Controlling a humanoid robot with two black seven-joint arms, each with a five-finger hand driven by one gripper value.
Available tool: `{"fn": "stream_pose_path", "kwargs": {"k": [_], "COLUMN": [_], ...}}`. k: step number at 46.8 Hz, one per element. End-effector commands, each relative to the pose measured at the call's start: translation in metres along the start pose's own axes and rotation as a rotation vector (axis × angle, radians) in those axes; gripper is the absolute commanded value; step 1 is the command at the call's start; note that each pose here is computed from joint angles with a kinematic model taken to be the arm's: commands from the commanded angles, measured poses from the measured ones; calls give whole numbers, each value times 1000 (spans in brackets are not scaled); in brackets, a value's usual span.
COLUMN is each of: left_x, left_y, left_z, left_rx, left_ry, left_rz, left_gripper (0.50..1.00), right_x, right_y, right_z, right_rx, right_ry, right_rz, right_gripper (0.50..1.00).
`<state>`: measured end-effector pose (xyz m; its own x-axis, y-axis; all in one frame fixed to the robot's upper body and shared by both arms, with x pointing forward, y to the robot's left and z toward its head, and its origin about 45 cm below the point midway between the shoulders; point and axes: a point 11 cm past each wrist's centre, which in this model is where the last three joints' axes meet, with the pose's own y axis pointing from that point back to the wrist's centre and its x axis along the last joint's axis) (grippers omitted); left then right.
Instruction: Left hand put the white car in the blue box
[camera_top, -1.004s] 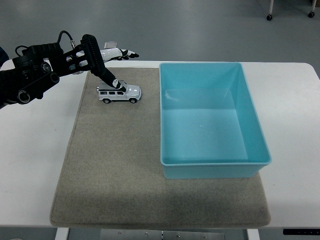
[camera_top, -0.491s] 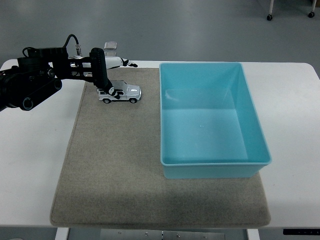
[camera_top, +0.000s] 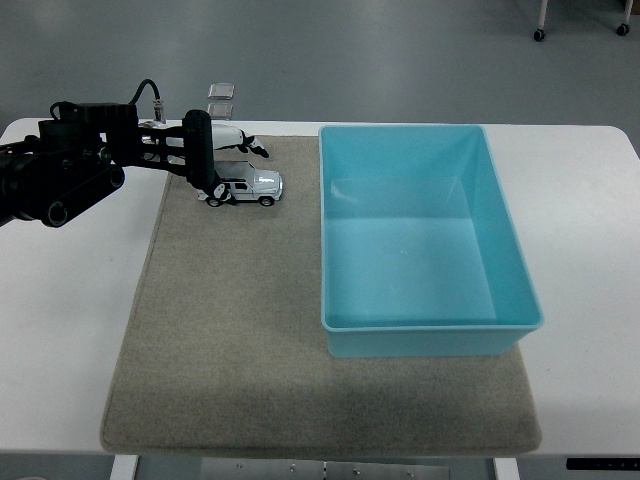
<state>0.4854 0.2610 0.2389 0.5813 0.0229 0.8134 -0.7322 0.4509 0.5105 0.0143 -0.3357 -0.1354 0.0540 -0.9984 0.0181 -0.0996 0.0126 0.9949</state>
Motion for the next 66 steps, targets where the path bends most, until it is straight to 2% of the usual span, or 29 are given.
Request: {"fn": "stream_pose_path", "kwargs": {"k": [1, 9, 10, 35, 55, 66], "left_x": [-1, 0, 0, 7, 53, 85], "left_y": [0, 0, 0, 2, 9, 14], "left_z": [-1, -2, -3, -3, 14, 36], "left_rx": [5, 19, 22, 19, -11, -52], "left_ry": [-3, -6, -6, 13, -22, -53], "left_rz": [-3, 3, 3, 24, 97, 146], "left_gripper": [757, 517, 500, 500, 500, 500], "right_x": [0, 0, 0, 0, 0, 0], "right_y": [0, 0, 0, 0, 0, 0], "right_z": [0, 0, 0, 0, 0, 0], "right_rx": [0, 0, 0, 0, 0, 0], "right_ry": [2, 2, 0, 0, 1, 0], "right_rz": [0, 1, 0, 0, 1, 0], "right_gripper": [936, 936, 936, 936, 936, 936]}}
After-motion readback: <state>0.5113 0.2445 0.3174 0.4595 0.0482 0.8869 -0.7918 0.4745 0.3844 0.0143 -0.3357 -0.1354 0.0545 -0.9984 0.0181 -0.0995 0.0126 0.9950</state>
